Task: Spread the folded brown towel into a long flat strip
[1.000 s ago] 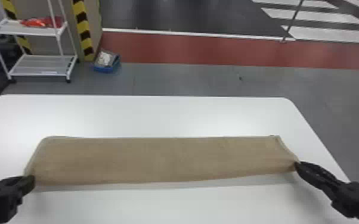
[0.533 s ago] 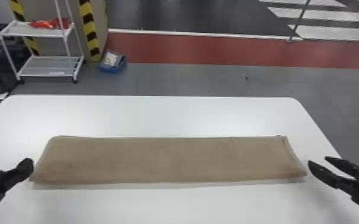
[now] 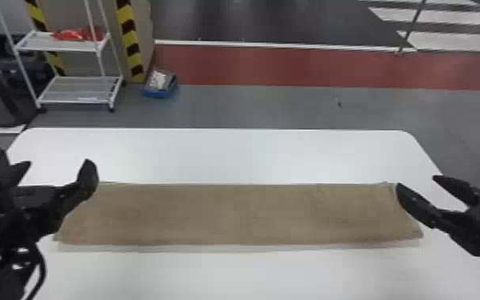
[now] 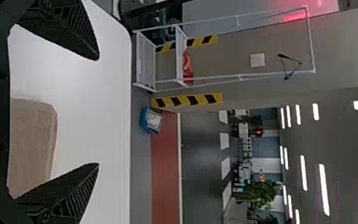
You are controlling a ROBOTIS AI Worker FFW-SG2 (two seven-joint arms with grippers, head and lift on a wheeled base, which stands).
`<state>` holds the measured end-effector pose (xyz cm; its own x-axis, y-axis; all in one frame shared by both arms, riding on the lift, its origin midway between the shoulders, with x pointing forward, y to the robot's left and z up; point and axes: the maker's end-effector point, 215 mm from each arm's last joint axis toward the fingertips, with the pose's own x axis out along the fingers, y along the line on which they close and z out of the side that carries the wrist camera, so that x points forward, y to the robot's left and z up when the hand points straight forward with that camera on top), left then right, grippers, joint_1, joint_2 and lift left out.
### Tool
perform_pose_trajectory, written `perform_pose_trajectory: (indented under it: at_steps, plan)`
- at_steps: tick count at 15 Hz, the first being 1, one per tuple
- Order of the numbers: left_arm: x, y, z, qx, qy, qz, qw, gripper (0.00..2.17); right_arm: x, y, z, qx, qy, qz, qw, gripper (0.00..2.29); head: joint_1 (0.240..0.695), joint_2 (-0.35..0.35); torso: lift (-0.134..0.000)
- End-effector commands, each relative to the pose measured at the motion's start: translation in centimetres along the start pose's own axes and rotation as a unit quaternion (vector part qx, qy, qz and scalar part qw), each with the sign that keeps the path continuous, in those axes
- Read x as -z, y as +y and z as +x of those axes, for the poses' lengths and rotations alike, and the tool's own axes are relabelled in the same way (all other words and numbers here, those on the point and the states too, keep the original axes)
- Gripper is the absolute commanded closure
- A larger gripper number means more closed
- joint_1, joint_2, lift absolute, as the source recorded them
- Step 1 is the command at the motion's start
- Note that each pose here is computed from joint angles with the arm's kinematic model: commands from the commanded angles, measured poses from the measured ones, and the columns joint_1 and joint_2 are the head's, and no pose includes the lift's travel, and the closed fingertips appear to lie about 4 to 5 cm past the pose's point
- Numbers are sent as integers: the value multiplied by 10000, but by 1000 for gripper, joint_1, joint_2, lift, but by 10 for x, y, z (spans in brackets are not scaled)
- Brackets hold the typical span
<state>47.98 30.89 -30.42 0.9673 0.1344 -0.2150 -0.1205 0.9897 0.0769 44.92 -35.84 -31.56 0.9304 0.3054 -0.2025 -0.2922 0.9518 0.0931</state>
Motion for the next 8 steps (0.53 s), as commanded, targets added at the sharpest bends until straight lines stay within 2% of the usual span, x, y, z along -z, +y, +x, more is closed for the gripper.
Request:
perform_pose_trajectory:
  at_steps: [1, 2, 3, 5, 6, 8]
  plan:
    - [-17, -57, -17, 351, -527, -84, 9980, 76, -23, 74, 6, -378, -223, -68, 9990, 49, 695, -63, -125]
    - [-25, -79, -27, 471, -841, -36, 9953, 76, -24, 92, 9, -425, -263, 33, 9987, 49, 695, -58, -125]
    - [-25, -98, -34, 606, -991, -3, 9932, 76, -21, 101, 12, -372, -259, 99, 9989, 49, 695, -48, -125]
    - [-1, -122, -44, 735, -827, 53, 9938, 76, -4, 117, 13, -166, -272, 127, 9994, 49, 695, -60, -125]
    - [5, -128, -46, 710, -833, 85, 9940, 76, -4, 123, 9, -63, -424, -20, 9991, 53, 695, -67, -125]
    - [-2, -123, -54, 611, -1146, -108, 9915, 76, -1, 139, 0, -105, -619, -178, 9979, 53, 695, -79, -125]
